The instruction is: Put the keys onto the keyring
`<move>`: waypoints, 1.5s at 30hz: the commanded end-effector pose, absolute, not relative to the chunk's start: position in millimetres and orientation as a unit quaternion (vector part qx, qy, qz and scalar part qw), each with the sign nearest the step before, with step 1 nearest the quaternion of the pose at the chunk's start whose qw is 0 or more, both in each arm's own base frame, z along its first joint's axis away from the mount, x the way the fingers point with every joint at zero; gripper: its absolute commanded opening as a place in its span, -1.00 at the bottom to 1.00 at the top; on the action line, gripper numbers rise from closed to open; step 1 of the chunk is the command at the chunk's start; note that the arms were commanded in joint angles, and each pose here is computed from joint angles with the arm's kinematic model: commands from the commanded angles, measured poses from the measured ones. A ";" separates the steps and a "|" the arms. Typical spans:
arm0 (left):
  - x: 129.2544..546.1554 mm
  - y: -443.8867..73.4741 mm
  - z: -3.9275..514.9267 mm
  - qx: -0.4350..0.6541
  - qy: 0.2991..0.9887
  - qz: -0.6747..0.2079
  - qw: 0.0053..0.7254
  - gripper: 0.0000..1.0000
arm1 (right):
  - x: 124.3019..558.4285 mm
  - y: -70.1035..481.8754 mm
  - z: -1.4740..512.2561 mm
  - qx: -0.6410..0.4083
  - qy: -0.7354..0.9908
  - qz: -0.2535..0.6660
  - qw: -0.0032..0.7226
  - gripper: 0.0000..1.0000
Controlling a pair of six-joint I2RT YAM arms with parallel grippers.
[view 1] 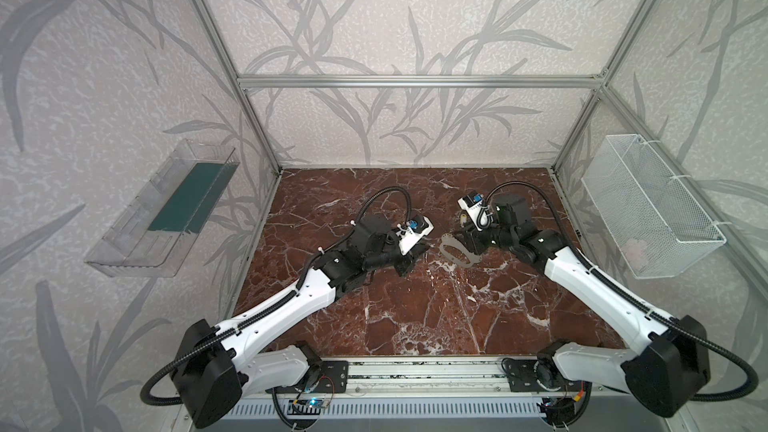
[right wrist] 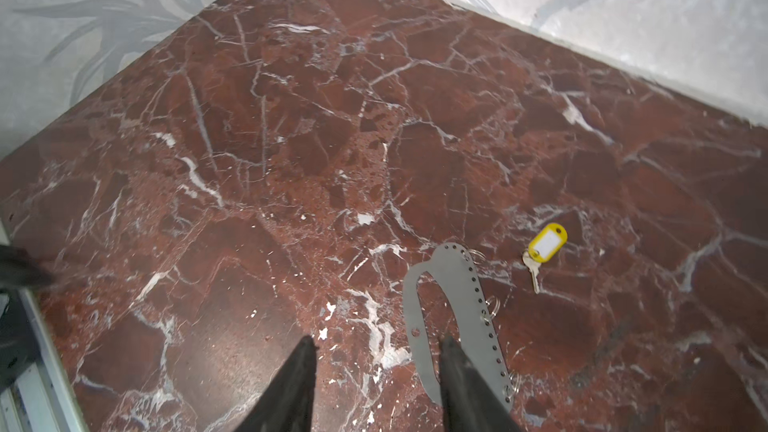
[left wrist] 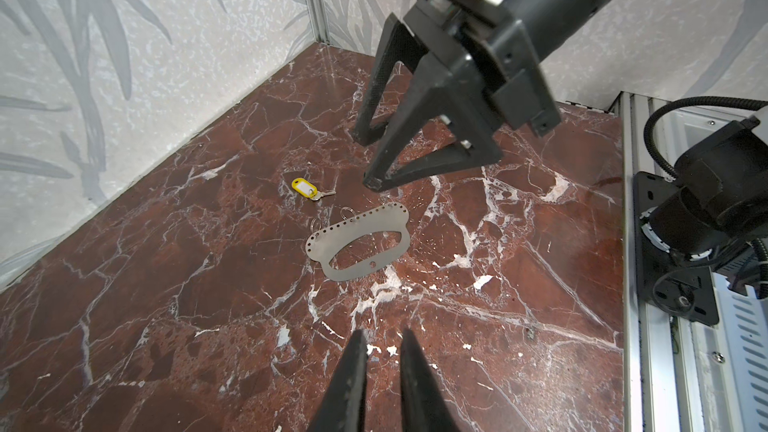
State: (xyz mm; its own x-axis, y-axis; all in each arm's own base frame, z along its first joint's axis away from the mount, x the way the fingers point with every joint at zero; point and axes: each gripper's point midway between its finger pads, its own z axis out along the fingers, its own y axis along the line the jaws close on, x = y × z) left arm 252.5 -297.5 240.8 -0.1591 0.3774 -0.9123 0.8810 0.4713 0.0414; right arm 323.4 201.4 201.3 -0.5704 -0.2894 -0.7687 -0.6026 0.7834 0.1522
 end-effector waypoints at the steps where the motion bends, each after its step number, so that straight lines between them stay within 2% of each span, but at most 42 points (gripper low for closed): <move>1: 256.8 -296.1 247.2 0.418 0.713 -0.269 0.494 -0.61 | 338.2 182.8 170.8 -0.199 0.893 0.193 0.354 0.03; 14: 261.0 -300.1 244.0 0.404 0.719 -0.279 0.492 -0.58 | 367.6 135.6 85.5 -0.121 0.957 0.063 0.254 0.02; 25: 261.5 -300.7 243.6 0.407 0.722 -0.277 0.486 -0.57 | 370.4 120.9 59.7 -0.104 0.971 0.015 0.215 -0.16; 40: 262.7 -302.3 242.8 0.408 0.724 -0.278 0.482 -0.57 | 394.4 157.9 56.8 -0.126 0.963 0.092 0.220 -0.21; 45: 262.2 -301.8 242.8 0.408 0.725 -0.276 0.482 -0.57 | 403.1 161.6 50.2 -0.125 0.964 0.094 0.215 -0.28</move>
